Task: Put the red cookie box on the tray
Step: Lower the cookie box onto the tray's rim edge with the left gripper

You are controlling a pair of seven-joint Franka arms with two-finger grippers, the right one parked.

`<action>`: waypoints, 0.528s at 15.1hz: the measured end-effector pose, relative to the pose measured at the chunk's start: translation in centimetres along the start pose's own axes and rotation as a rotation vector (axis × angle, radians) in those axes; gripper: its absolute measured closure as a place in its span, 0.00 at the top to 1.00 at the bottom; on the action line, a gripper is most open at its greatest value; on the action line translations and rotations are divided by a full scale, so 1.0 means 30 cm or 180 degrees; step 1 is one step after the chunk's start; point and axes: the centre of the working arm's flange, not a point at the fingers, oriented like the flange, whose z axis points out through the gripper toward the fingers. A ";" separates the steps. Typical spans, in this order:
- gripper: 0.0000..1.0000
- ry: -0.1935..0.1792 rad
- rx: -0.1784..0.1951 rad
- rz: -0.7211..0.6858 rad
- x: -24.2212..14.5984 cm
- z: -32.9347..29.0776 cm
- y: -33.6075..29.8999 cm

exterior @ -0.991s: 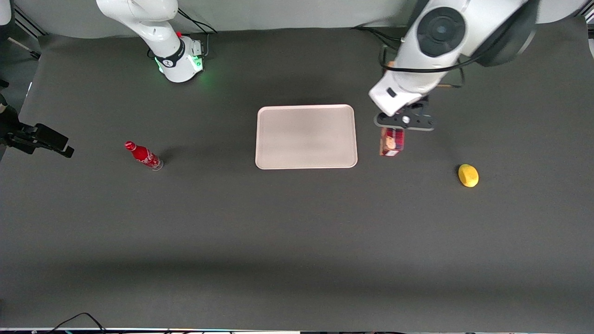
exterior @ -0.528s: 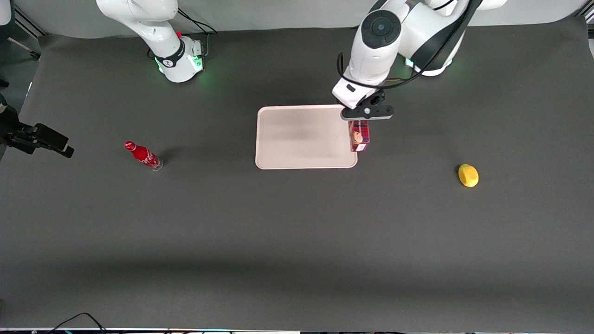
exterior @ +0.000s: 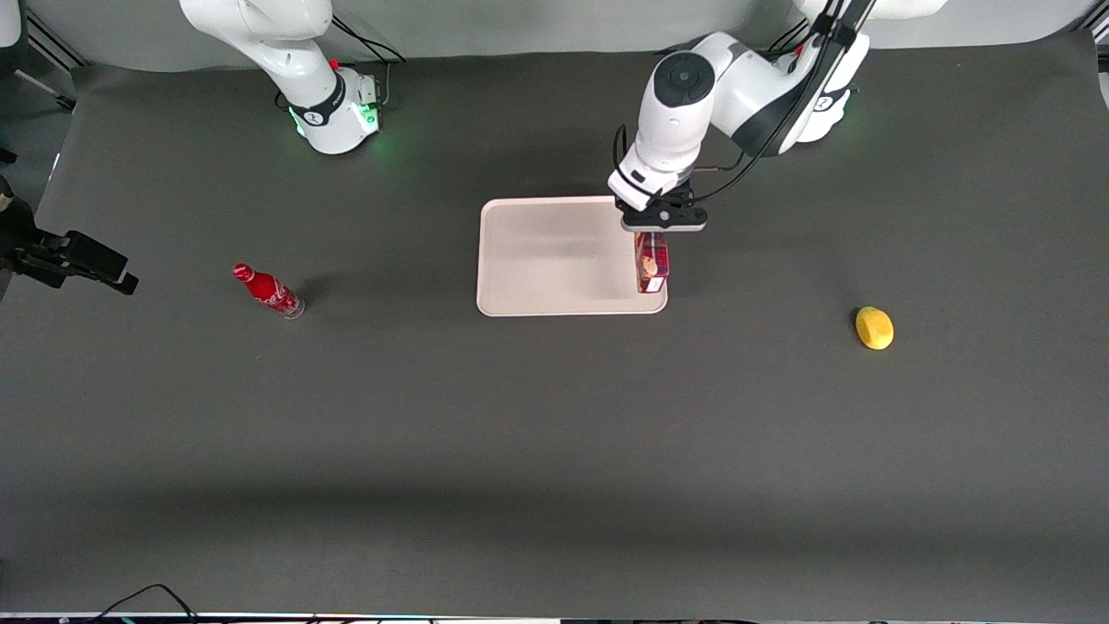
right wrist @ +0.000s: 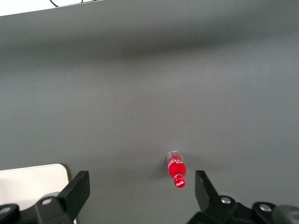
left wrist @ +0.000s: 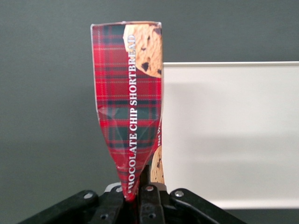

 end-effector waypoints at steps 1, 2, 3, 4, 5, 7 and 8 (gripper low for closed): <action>0.07 0.0007 0.0056 -0.0012 0.001 0.038 -0.003; 0.07 0.0009 0.0075 -0.0030 0.005 0.074 -0.001; 0.07 -0.0005 0.0057 -0.0044 0.009 0.108 0.005; 0.07 -0.0031 0.0031 -0.0032 0.011 0.143 0.012; 0.07 -0.0052 0.0015 -0.0010 0.011 0.175 0.018; 0.07 -0.0077 0.0005 0.0000 0.007 0.229 0.029; 0.07 -0.0083 0.0011 0.0025 0.002 0.251 0.035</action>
